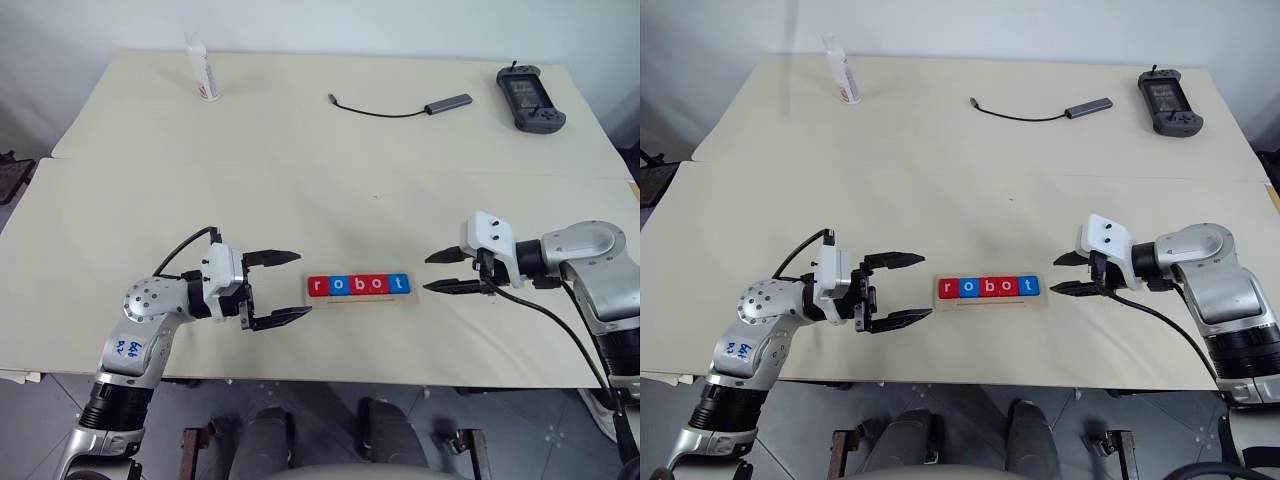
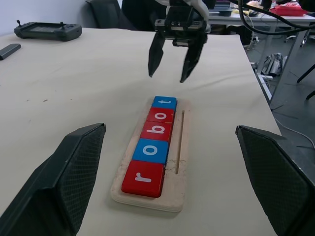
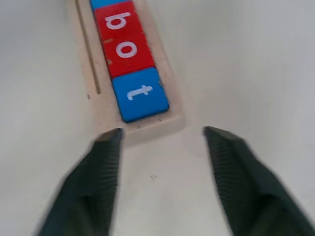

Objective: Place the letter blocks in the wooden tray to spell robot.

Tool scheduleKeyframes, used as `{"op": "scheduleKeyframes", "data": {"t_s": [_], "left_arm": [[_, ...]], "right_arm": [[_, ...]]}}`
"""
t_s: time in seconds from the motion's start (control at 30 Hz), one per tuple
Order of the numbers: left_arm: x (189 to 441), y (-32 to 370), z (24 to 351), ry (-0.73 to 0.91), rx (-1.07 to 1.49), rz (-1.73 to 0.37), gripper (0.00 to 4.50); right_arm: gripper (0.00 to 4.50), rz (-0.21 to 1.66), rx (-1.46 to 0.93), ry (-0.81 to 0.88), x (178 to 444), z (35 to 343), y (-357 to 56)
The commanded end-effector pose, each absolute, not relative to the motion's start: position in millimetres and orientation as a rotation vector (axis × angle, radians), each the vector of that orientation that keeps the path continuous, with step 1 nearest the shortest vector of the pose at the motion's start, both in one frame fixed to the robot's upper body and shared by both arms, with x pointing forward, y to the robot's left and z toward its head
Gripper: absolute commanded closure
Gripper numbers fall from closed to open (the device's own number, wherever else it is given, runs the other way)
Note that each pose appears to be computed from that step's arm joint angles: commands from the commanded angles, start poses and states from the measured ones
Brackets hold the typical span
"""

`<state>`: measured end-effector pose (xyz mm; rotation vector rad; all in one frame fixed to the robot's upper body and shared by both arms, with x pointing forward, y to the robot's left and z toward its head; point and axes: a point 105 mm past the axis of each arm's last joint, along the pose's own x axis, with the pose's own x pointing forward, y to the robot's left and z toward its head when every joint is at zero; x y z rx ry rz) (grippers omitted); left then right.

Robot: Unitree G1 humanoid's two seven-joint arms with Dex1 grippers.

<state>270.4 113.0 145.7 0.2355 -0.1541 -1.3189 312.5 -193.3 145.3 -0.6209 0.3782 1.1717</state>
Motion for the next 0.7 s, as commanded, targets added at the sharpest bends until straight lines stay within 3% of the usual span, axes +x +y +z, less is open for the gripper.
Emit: {"op": "scheduleKeyframes", "data": {"t_s": [0.03,0.1,0.17,0.23,0.57,0.7], "left_arm": [[269.3,116.4,150.5,-0.172,0.249,-1.311,0.00],[268.2,123.7,149.2,-0.161,0.256,-1.289,0.00],[266.5,141.7,146.3,-0.122,0.267,-1.243,0.00],[264.1,157.3,142.8,-0.086,0.279,-1.213,0.00],[275.5,191.5,141.1,-0.033,0.307,-1.119,0.00],[277.6,192.7,141.9,-0.048,0.314,-1.120,0.00]], "right_arm": [[3.38,1.163,-0.629,0.247,310.3,156.8,-192.5],[4.06,1.151,-0.612,0.183,306.3,160.1,-192.9],[3.99,1.143,-0.535,0.159,290.4,160.7,-199.7],[3.56,1.126,-0.417,0.131,277.5,164.8,-205.9],[0.15,1.056,-0.427,0.104,252.8,158.2,-223.0],[0.07,1.054,-0.446,0.069,254.7,159.5,-223.0]]}}
